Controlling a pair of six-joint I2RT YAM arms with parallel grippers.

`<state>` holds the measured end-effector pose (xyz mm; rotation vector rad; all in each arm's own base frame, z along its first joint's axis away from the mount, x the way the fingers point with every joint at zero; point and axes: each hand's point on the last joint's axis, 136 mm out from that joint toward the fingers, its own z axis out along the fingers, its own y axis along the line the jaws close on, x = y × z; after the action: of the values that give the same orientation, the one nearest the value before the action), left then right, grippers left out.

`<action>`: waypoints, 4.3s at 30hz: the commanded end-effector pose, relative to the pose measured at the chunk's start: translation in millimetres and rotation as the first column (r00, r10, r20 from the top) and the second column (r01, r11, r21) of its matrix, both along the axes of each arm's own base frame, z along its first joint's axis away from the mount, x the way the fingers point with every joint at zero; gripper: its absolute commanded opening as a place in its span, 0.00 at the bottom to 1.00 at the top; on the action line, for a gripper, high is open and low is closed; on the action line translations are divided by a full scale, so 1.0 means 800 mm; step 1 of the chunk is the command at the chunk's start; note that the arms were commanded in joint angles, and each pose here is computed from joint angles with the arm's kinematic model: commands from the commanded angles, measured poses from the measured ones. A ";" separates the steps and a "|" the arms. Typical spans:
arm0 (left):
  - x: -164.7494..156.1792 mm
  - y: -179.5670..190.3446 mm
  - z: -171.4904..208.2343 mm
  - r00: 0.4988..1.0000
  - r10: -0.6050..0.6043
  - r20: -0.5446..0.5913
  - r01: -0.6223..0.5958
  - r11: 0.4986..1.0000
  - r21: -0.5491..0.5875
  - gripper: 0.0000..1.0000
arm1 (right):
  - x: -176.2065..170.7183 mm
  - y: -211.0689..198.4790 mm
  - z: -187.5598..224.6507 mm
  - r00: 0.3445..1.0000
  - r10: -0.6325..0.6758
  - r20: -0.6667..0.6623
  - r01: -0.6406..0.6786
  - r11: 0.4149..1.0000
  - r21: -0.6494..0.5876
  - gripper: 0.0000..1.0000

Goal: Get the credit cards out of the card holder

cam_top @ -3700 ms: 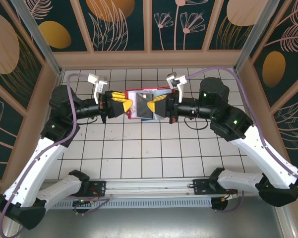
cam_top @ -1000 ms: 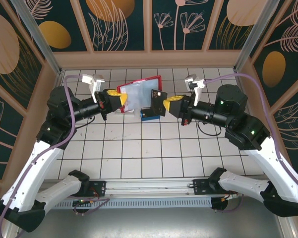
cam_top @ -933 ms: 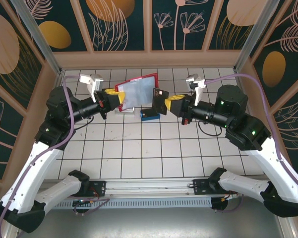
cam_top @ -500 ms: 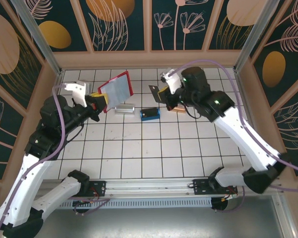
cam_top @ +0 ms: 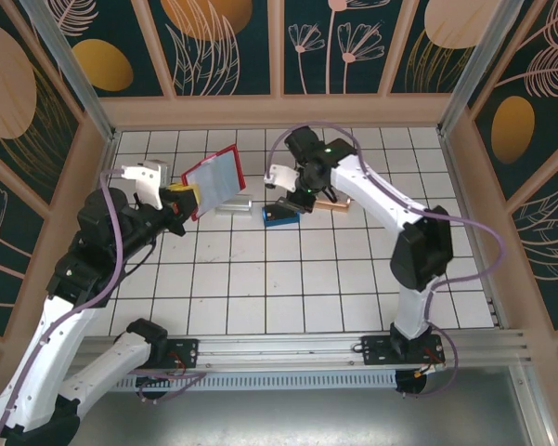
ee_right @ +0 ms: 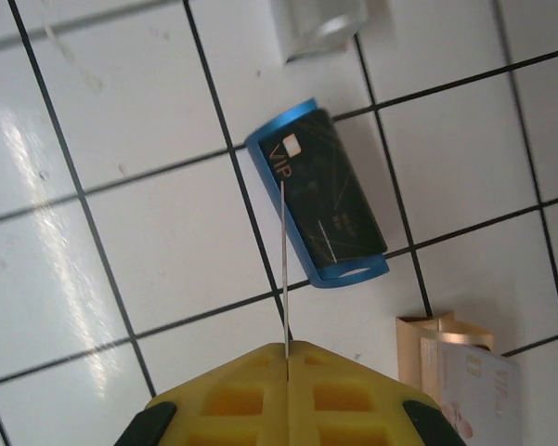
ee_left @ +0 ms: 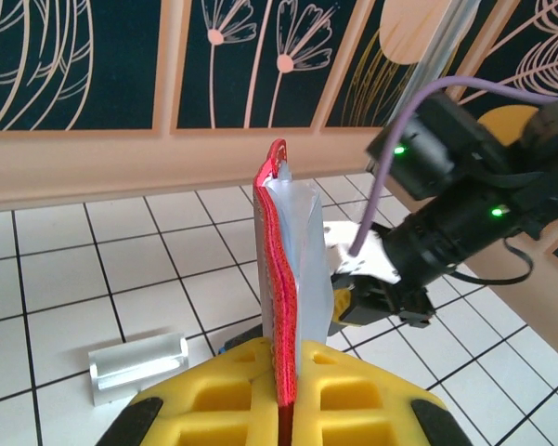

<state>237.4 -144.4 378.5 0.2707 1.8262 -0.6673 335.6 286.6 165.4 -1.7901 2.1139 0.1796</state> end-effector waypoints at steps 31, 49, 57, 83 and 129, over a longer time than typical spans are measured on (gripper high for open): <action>-0.007 0.029 0.004 0.994 0.110 0.003 -0.110 0.994 0.012 0.00 | 0.025 0.046 -0.097 0.950 0.312 -0.019 -0.310 0.931 -0.193 0.00; -0.013 0.039 0.001 0.991 0.130 0.015 -0.131 0.990 0.052 0.00 | 0.024 0.053 -0.118 0.949 0.315 -0.024 -0.312 0.923 -0.224 0.07; -0.013 0.039 0.001 0.991 0.133 0.014 -0.134 0.990 0.052 0.00 | 0.055 0.065 -0.094 0.948 0.303 0.099 -0.273 0.932 -0.240 0.24; -0.015 -0.025 0.045 0.987 -0.109 0.120 0.131 0.974 -0.187 0.00 | 0.028 0.012 0.231 0.821 -0.559 0.114 0.389 0.695 0.605 0.34; -0.023 -0.078 0.106 0.913 -0.348 0.215 0.402 0.859 -0.317 0.00 | -0.153 0.098 0.341 0.878 -0.471 0.082 0.191 0.504 0.842 0.75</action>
<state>229.3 -206.2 436.7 0.3813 1.5774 -1.1871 220.1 354.1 431.4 -0.7299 1.6689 0.5474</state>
